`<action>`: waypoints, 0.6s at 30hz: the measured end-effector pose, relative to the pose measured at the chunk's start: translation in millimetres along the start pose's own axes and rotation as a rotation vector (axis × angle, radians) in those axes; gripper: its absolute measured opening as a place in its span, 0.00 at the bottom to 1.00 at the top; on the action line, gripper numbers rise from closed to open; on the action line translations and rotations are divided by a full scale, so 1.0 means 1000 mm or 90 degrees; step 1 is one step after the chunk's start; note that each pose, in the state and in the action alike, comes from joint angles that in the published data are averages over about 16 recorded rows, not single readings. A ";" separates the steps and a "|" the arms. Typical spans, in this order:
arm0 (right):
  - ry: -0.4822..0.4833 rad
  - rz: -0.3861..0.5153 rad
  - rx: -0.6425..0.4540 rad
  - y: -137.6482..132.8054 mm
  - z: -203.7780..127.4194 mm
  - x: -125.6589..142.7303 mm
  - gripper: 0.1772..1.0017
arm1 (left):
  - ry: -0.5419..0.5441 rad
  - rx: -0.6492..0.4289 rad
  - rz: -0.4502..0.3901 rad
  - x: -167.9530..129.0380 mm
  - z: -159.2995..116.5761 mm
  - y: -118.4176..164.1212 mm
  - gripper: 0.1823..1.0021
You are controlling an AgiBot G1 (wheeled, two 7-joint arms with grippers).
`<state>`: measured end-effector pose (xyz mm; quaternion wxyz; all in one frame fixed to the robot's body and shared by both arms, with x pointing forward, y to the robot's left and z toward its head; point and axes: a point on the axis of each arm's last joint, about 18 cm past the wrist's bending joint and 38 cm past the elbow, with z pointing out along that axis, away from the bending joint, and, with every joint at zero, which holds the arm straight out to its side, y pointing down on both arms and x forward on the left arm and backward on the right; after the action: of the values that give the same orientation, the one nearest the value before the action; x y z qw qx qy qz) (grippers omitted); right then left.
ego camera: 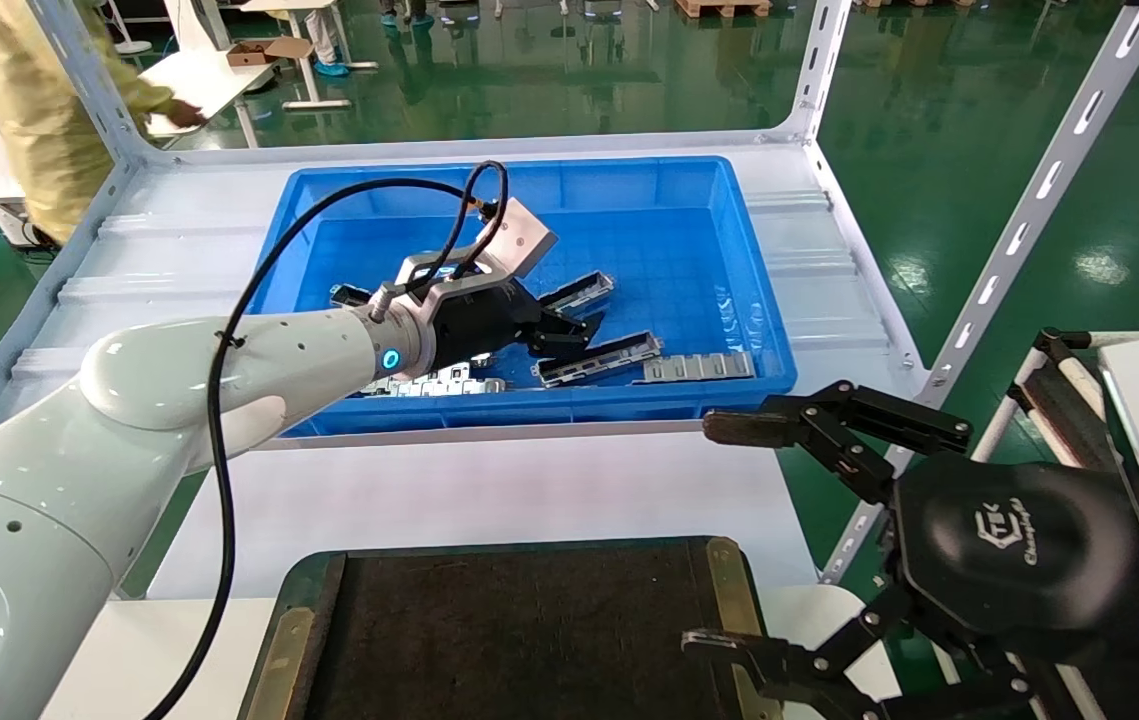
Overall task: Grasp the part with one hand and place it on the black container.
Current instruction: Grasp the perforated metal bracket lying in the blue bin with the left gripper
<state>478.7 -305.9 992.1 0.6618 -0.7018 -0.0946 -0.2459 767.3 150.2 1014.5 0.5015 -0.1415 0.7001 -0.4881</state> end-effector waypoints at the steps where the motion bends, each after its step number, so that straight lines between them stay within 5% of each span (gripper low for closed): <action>1: 0.000 0.000 0.000 0.000 0.000 0.000 1.00 | -0.002 -0.002 -0.001 0.001 0.001 0.001 1.00; 18: 0.000 0.000 0.000 0.000 0.000 0.000 0.97 | -0.018 -0.031 -0.027 0.011 0.010 0.006 0.97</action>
<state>478.7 -305.9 992.1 0.6618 -0.7018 -0.0946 -0.2459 772.7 140.6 1003.1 0.4972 -0.1754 0.7016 -0.4793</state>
